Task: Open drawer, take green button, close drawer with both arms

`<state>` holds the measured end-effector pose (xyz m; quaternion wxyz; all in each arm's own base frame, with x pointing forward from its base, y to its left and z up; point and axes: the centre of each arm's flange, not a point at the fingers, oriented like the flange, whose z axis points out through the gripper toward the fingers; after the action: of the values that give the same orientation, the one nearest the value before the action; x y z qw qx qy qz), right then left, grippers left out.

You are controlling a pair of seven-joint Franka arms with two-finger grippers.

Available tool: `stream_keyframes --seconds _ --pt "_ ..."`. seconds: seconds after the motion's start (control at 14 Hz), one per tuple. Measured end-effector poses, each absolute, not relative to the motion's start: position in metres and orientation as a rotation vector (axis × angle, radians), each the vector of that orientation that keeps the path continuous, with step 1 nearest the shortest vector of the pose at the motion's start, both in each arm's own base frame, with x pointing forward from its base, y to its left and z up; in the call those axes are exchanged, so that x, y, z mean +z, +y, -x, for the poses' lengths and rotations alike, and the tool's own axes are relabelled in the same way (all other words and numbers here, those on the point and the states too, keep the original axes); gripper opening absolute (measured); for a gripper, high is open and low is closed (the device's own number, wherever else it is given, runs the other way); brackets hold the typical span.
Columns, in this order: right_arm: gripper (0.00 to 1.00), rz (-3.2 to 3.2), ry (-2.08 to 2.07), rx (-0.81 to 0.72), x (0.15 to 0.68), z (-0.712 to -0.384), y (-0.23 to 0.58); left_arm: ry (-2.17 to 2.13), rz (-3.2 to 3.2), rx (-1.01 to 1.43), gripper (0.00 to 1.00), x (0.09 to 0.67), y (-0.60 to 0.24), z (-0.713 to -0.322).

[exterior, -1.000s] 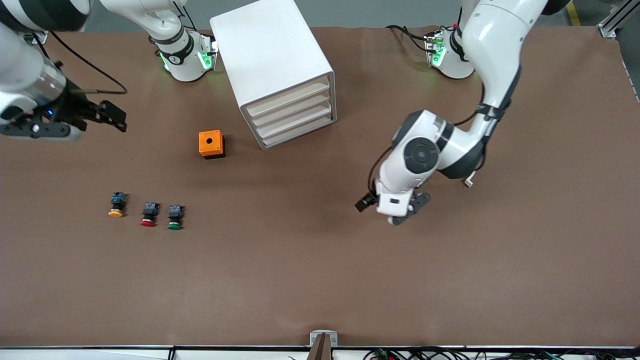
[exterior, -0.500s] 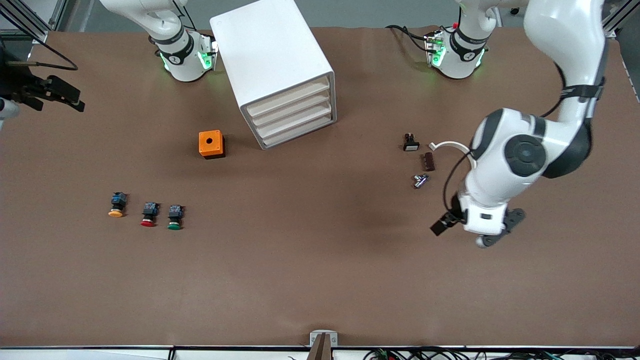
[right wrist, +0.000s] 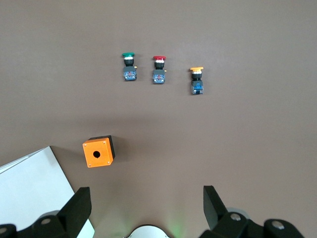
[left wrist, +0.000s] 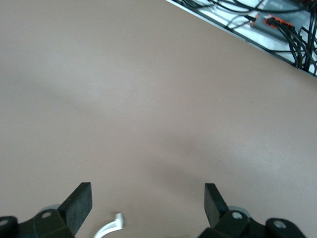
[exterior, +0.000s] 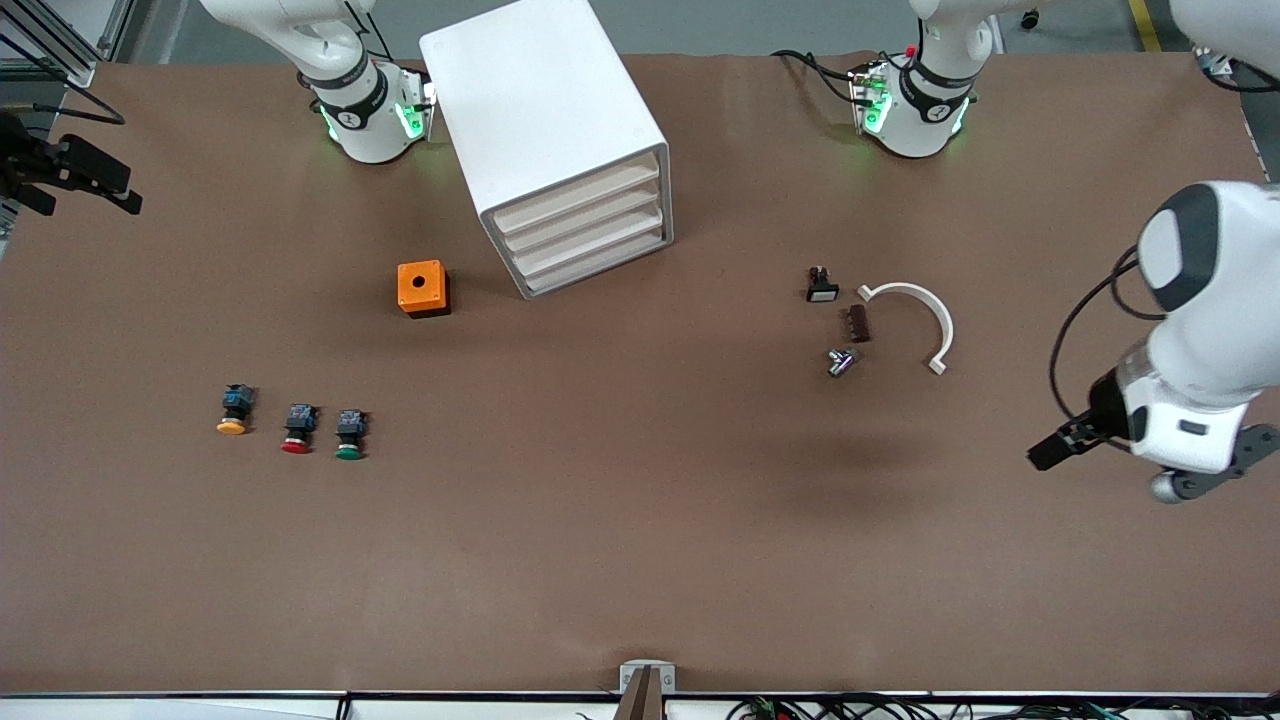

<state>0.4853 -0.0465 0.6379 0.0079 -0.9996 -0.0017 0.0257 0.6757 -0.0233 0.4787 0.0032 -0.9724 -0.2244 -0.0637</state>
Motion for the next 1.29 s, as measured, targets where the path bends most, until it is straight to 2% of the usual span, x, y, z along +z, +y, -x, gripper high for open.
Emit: stream_keyframes --seconds 0.29,0.64,1.0,1.29 --pt "1.00 3.129 -0.012 0.047 0.651 -0.488 -0.045 -0.629 3.063 -0.071 1.00 0.523 -0.011 -0.665" --pt "1.00 3.128 -0.014 0.072 0.651 -0.487 -0.046 -0.409 3.093 -0.107 1.00 0.571 -0.014 -0.651" --pt "1.00 3.129 -0.019 0.087 0.647 -0.491 -0.044 -0.143 3.058 -0.157 1.00 0.644 -0.007 -0.608" --pt "1.00 3.136 0.025 0.087 0.647 -0.490 -0.056 -0.077 3.052 -0.121 1.00 0.677 -0.024 -0.572"
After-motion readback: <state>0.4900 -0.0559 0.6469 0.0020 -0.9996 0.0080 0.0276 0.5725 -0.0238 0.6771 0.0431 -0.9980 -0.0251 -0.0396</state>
